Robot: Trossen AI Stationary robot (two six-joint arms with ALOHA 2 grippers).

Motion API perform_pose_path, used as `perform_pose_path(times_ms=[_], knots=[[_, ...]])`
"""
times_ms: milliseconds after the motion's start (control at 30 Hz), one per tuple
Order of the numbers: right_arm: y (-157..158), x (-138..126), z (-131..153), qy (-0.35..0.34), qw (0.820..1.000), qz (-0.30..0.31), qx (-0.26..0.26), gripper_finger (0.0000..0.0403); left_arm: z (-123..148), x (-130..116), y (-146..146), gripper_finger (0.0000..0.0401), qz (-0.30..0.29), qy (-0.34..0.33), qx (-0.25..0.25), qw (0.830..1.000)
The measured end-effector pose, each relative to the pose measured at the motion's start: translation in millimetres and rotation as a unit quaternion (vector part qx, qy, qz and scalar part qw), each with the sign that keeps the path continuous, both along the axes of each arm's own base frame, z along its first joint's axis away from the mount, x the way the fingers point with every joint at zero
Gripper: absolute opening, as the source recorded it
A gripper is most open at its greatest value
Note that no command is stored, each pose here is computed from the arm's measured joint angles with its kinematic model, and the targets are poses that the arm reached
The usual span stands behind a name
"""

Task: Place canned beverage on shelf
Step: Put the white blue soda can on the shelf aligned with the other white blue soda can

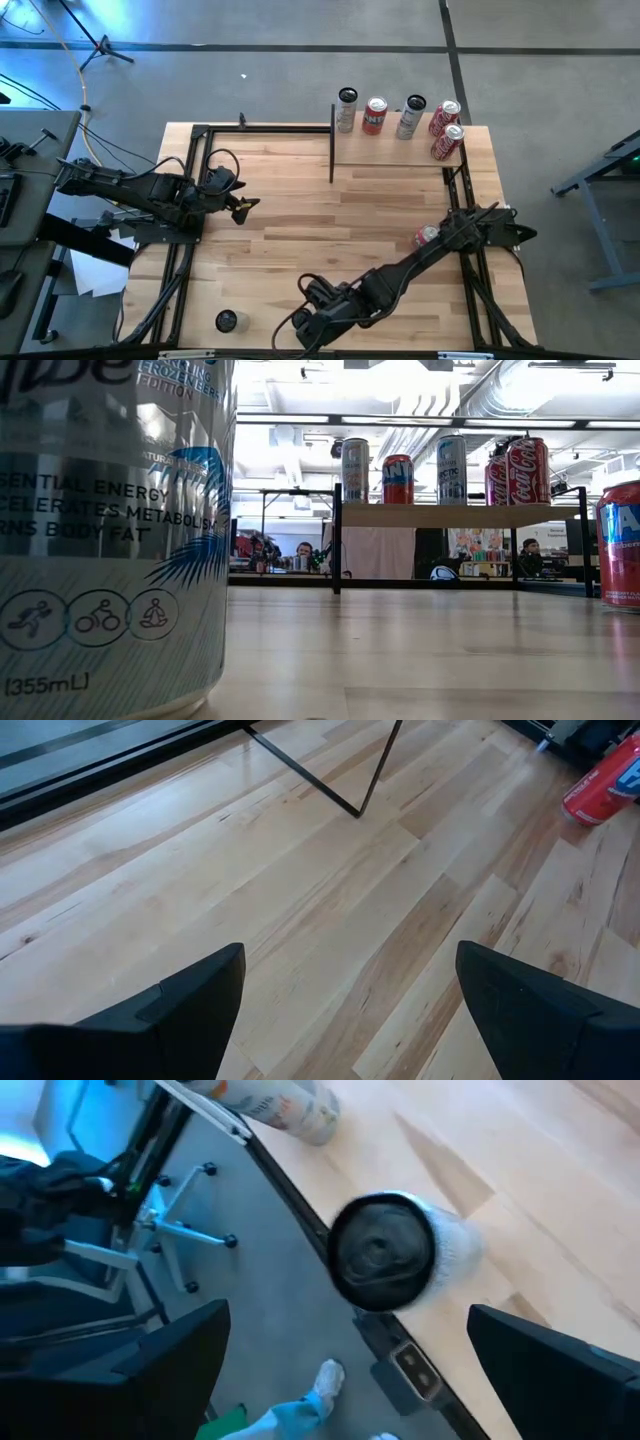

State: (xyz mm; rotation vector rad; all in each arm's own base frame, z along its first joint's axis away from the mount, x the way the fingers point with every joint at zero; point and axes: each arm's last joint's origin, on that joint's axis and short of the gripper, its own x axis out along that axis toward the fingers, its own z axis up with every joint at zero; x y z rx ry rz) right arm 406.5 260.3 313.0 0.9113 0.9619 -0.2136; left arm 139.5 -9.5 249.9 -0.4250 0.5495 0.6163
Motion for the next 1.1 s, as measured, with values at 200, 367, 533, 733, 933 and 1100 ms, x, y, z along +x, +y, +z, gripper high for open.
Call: perform_pose_path(times_ms=[200,367,533,733,933,1100], knots=[[1,4,-8,-0.004,1.0,-0.004,-0.018,0.0396,0,0,0,0.0337,0.0,0.0,0.0,1.0],[7,14,-31,0.009,1.0,-0.005,-0.028,0.0396,0,0,0,0.0337,0.0,0.0,0.0,1.0],[12,19,-40,0.006,0.999,0.017,-0.027,0.0396,0,0,0,0.0337,0.0,0.0,0.0,1.0],[10,20,-42,-0.014,0.996,0.024,-0.083,0.0396,0,0,0,0.0337,0.0,0.0,0.0,1.0],[9,21,-43,-0.024,0.993,0.032,-0.113,0.0396,0,0,0,0.0337,0.0,0.0,0.0,1.0],[11,23,-52,-0.015,0.993,0.038,-0.108,0.0396,0,0,0,0.0337,0.0,0.0,0.0,1.0]])
